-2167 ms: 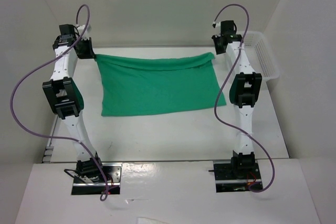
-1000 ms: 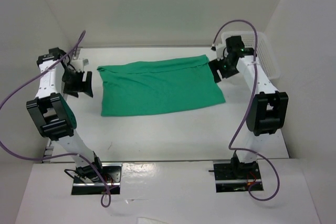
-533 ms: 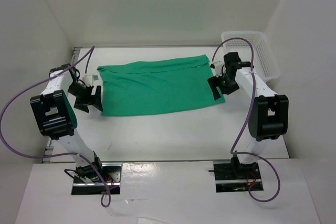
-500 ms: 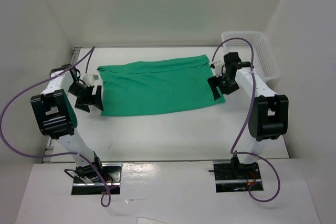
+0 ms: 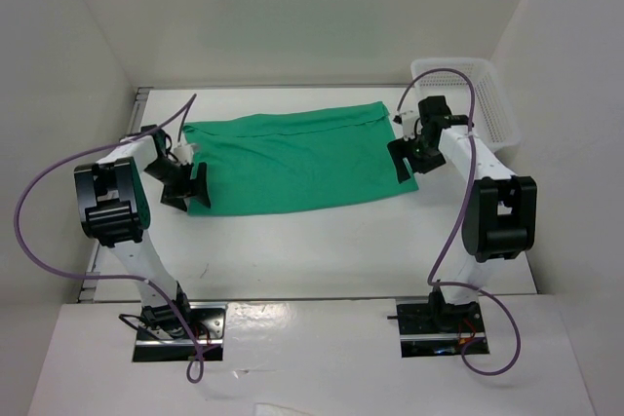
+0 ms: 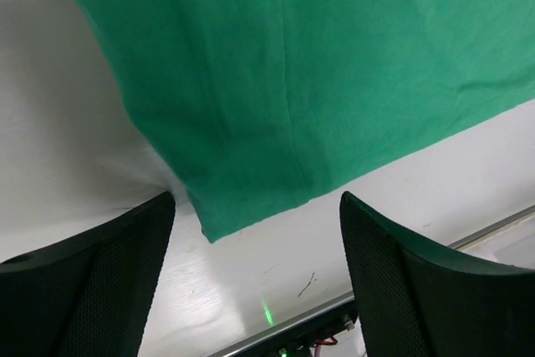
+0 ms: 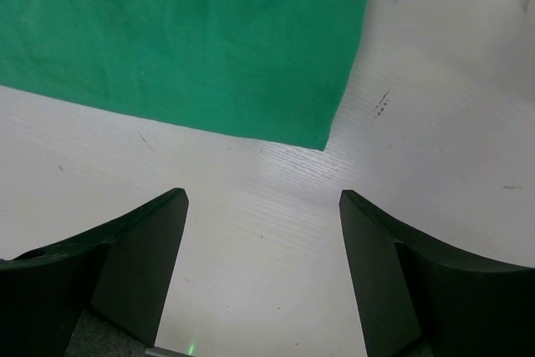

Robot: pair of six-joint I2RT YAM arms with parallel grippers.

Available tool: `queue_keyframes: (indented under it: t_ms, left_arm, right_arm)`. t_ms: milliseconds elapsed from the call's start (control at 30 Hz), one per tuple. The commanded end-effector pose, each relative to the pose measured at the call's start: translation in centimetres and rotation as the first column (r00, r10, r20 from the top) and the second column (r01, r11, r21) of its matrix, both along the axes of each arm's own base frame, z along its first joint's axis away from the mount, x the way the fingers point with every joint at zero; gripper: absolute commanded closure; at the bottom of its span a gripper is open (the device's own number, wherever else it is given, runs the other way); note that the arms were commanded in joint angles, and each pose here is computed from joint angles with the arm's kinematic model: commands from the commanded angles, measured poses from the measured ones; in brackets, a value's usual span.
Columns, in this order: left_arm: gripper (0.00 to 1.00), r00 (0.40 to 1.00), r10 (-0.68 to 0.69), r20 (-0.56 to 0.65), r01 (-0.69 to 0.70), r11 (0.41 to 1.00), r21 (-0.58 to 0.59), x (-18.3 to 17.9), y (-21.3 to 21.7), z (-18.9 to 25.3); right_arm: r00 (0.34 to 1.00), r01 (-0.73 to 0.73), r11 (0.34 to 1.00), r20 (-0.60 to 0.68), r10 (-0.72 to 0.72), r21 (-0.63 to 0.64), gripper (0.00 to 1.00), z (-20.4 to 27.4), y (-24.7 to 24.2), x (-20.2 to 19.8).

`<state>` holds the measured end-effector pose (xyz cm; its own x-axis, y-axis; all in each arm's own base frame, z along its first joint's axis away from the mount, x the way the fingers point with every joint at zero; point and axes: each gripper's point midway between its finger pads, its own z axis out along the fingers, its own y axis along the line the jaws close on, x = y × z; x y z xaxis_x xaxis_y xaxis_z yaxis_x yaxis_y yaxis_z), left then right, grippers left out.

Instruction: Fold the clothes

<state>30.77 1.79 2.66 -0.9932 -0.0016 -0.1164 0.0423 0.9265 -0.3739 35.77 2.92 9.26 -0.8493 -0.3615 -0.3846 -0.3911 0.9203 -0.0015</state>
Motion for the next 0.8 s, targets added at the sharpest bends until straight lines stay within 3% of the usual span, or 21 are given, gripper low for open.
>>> queue_keyframes:
  t_ms: [0,67,133,200,233,400,433,467,767]
  left_arm:
    - [0.14,1.0,0.015,0.0,-0.015,1.0,-0.004,0.3,-0.3,-1.7]
    - [0.17,1.0,0.015,0.0,-0.015,1.0,-0.004,0.3,-0.3,-1.7]
    - [0.3,1.0,0.015,-0.011,-0.015,1.0,-0.007,-0.1,-0.4,-1.9]
    - [0.45,1.0,0.015,-0.021,-0.015,1.0,-0.009,-0.4,-0.5,-2.1]
    - [0.61,1.0,0.015,-0.024,-0.015,1.0,0.001,-0.5,-0.3,-2.2]
    - [0.86,0.999,0.015,-0.036,-0.015,1.0,-0.001,-0.8,-0.4,-2.1]
    - [0.96,0.998,0.015,-0.053,-0.015,1.0,-0.006,-1.1,-0.5,-2.3]
    - [1.0,0.999,0.015,-0.045,-0.015,1.0,-0.004,-0.8,-0.4,-2.1]
    - [1.0,0.999,0.017,-0.038,-0.015,0.999,0.048,-0.5,0.5,-2.0]
  right_arm:
    - [0.997,0.022,1.0,0.07,-0.023,0.021,0.18,1.5,0.0,0.9]
    - [0.997,0.035,0.999,0.069,-0.036,0.013,0.18,1.2,-0.5,0.9]
    - [0.998,0.035,0.999,0.06,-0.036,0.012,0.18,0.9,-0.5,0.9]
    - [0.998,0.036,0.999,0.049,-0.036,0.011,0.18,0.6,-0.5,0.6]
    - [0.998,0.045,0.999,0.04,-0.045,0.011,0.18,0.0,-0.9,0.5]
    - [0.999,0.051,0.999,0.015,-0.051,0.017,0.18,-1.0,-1.0,0.4]
    - [0.998,0.058,0.998,0.005,-0.058,0.026,0.18,-1.3,-1.2,0.4]
    - [0.998,0.058,0.998,0.005,-0.058,0.027,0.18,-1.3,-1.2,0.4]
    - [0.997,0.063,0.99,-0.055,-0.057,0.127,0.18,-3.5,-0.1,-0.1]
